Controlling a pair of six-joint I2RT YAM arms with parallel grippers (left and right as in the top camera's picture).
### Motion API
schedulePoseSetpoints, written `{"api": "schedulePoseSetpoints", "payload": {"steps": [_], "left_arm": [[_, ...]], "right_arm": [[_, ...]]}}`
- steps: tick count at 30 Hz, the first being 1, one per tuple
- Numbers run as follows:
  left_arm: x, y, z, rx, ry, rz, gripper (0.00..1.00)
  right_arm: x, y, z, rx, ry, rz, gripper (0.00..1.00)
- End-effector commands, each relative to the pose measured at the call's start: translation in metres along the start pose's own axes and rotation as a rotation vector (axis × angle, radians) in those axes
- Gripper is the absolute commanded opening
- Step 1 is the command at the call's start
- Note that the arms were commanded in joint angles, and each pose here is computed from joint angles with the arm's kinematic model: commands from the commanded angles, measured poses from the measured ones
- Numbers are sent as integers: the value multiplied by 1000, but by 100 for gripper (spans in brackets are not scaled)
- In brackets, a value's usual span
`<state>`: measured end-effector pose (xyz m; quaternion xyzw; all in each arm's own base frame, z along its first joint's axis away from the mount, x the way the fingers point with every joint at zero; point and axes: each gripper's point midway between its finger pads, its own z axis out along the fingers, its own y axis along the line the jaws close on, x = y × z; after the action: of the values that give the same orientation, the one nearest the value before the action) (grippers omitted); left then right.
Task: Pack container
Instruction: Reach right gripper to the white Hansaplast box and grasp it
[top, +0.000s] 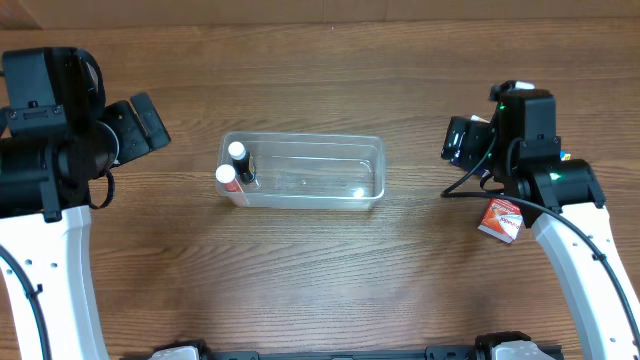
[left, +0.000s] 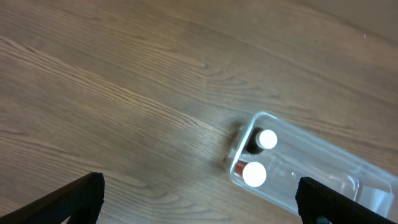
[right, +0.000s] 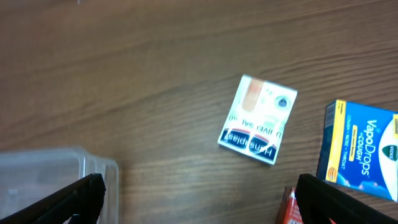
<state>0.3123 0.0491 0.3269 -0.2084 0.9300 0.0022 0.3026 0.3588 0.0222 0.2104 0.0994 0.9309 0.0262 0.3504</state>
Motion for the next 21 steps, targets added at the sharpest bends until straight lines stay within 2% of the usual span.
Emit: {"api": "schedulePoseSetpoints", "payload": {"steps": [1, 6, 9, 13, 21], "left_arm": [[9, -6, 24, 27, 87, 55, 100], [13, -5, 41, 11, 144, 56, 100], [14, -6, 45, 8, 160, 59, 100], [15, -5, 46, 7, 163, 59, 100], [15, -5, 46, 7, 164, 58, 100]], "right_arm": [[-33, -21, 1, 66, -25, 100, 100], [-55, -36, 28, 125, 93, 133, 100], [-61, -46, 50, 159, 140, 223, 100], [-42, -55, 85, 138, 242, 289, 100], [7, -67, 139, 191, 430, 268, 100]]}}
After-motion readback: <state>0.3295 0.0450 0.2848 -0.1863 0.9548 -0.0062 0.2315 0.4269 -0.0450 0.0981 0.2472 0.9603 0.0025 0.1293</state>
